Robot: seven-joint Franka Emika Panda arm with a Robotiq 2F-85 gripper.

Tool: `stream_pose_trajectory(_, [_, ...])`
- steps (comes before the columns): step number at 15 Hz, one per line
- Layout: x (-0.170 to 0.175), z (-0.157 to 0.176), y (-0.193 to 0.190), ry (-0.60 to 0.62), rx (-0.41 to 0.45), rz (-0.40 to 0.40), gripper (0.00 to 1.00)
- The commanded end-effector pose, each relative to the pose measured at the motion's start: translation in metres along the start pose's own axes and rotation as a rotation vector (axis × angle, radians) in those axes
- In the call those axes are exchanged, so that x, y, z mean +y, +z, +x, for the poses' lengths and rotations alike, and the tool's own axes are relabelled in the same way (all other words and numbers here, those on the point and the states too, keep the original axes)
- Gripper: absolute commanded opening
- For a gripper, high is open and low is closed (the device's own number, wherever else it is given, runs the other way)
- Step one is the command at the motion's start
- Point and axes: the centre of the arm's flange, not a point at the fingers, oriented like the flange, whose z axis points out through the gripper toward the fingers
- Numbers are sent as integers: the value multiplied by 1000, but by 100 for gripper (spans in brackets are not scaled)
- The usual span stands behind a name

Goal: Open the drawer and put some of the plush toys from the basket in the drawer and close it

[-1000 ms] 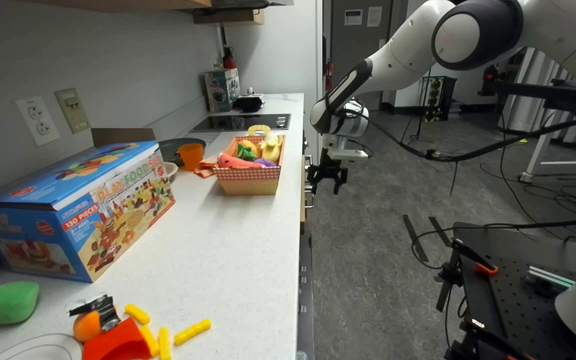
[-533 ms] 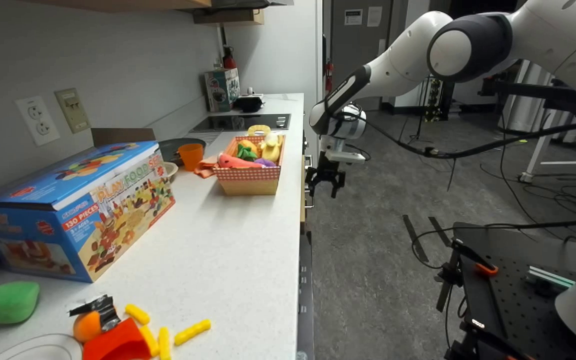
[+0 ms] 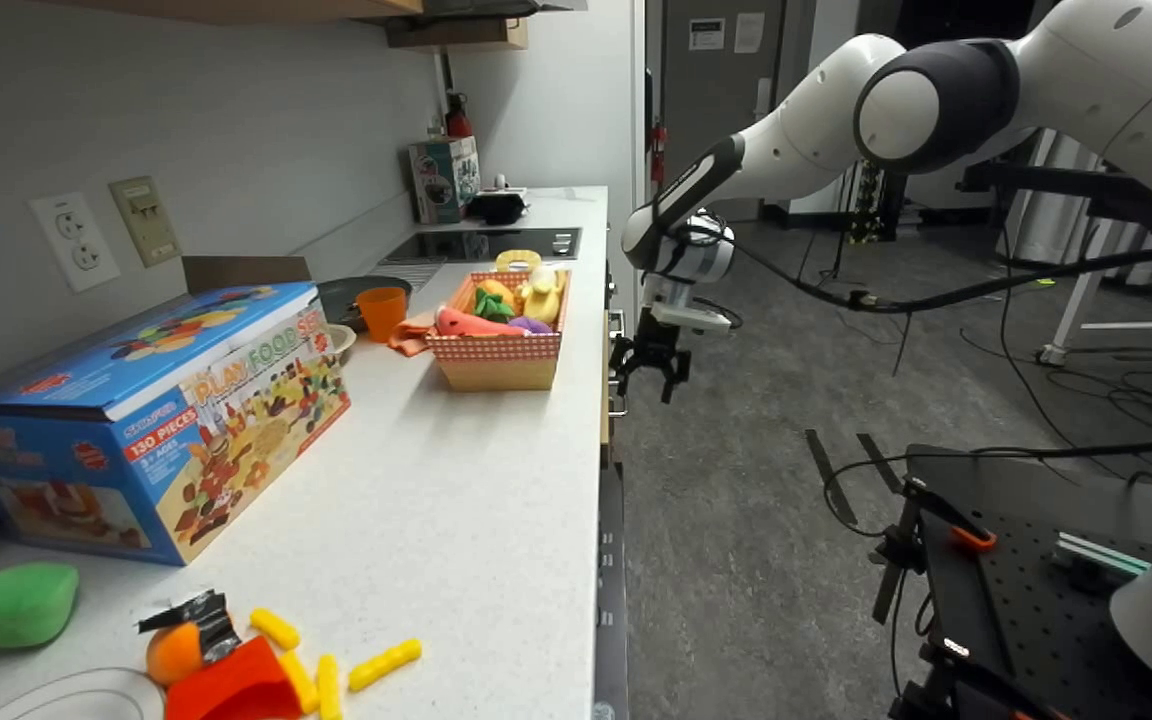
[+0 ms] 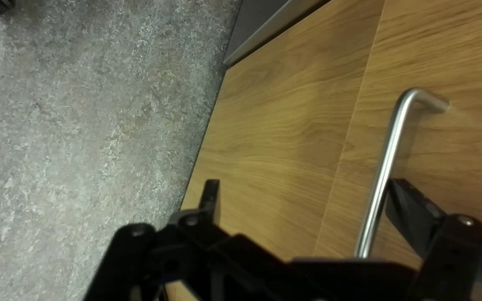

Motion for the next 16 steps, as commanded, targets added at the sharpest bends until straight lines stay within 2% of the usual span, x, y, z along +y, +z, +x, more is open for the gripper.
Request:
stream_pose_trajectory(1, [10, 20, 9, 67, 90, -11, 100])
stream_pose_trajectory(5, [27, 23, 9, 145, 141, -59, 100])
stream_pose_trajectory(10, [45, 19, 5, 258, 125, -73, 100])
stream_pose_trajectory(12, [53, 15, 4, 299, 121, -101, 100])
stream_pose_trajectory(16, [78, -7, 8, 334, 99, -134, 100])
